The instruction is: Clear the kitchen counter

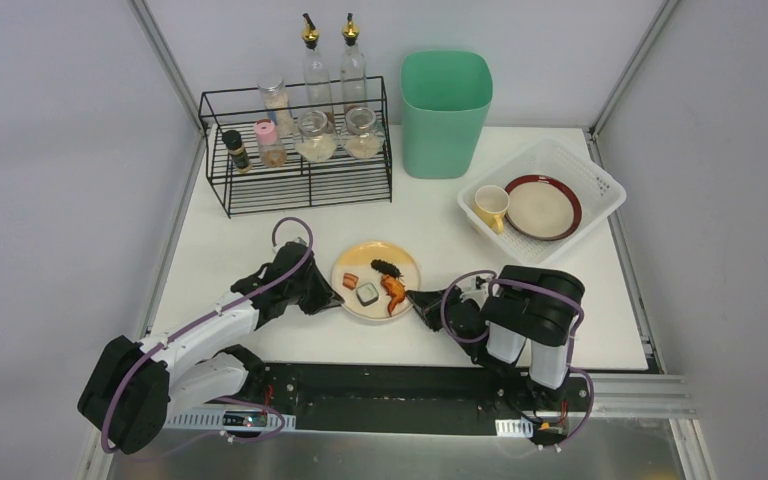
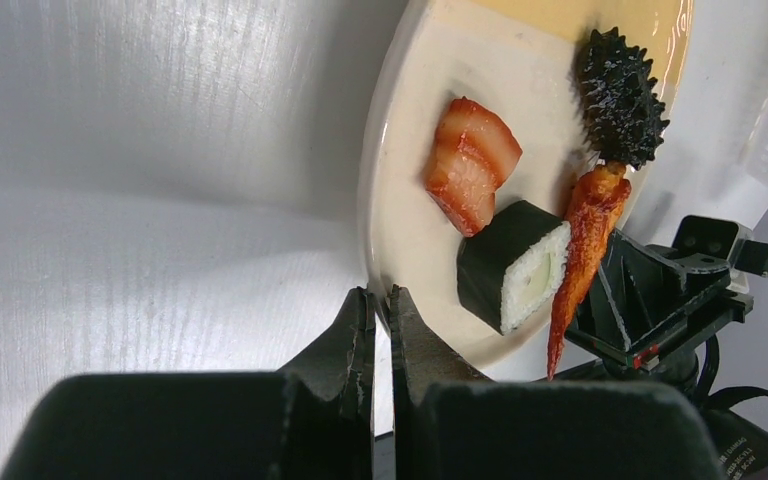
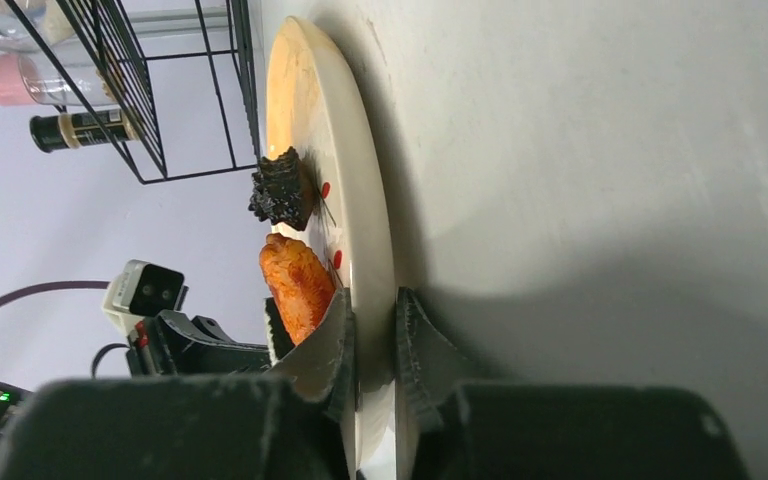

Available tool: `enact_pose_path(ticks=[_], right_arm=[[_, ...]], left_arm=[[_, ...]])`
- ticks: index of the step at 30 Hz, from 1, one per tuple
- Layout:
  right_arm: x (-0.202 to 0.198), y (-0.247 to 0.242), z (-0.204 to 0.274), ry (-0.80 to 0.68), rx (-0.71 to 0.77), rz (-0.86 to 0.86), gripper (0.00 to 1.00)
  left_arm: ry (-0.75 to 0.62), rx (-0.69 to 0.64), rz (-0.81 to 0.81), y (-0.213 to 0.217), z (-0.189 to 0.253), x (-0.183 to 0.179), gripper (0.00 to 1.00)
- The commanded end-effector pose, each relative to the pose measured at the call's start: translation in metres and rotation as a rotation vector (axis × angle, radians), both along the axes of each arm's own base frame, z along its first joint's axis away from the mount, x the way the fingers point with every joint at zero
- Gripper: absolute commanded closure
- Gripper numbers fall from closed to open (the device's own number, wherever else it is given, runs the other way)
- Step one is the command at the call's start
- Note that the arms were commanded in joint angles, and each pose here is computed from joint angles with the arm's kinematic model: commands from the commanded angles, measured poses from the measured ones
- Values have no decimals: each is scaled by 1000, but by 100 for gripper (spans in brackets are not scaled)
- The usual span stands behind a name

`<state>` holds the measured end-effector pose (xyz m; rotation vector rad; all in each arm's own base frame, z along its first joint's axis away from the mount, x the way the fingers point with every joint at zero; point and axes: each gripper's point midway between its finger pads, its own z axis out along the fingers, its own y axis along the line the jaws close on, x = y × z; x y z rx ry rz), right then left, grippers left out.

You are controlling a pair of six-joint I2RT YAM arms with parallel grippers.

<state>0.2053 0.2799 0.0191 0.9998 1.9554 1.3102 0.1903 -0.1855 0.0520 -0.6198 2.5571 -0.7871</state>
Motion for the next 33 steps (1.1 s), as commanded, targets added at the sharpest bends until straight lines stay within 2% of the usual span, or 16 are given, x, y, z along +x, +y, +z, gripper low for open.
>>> enact_pose_path(ticks=[1, 6, 17, 26, 33], right_arm=[[-6, -10, -29, 10, -180, 51, 100], [-3, -13, -15, -37, -169, 42, 100], [5, -11, 14, -78, -37, 41, 100], [8, -14, 36, -110, 20, 38, 100], [7, -12, 58, -139, 72, 48, 100]], left_arm=[[-33, -102, -97, -23, 20, -3, 100], [-63, -94, -130, -24, 26, -2, 99], [-83, -70, -153, -20, 31, -5, 64], [-115, -50, -150, -13, 41, -7, 56], [-187, -29, -143, -2, 69, -8, 52]])
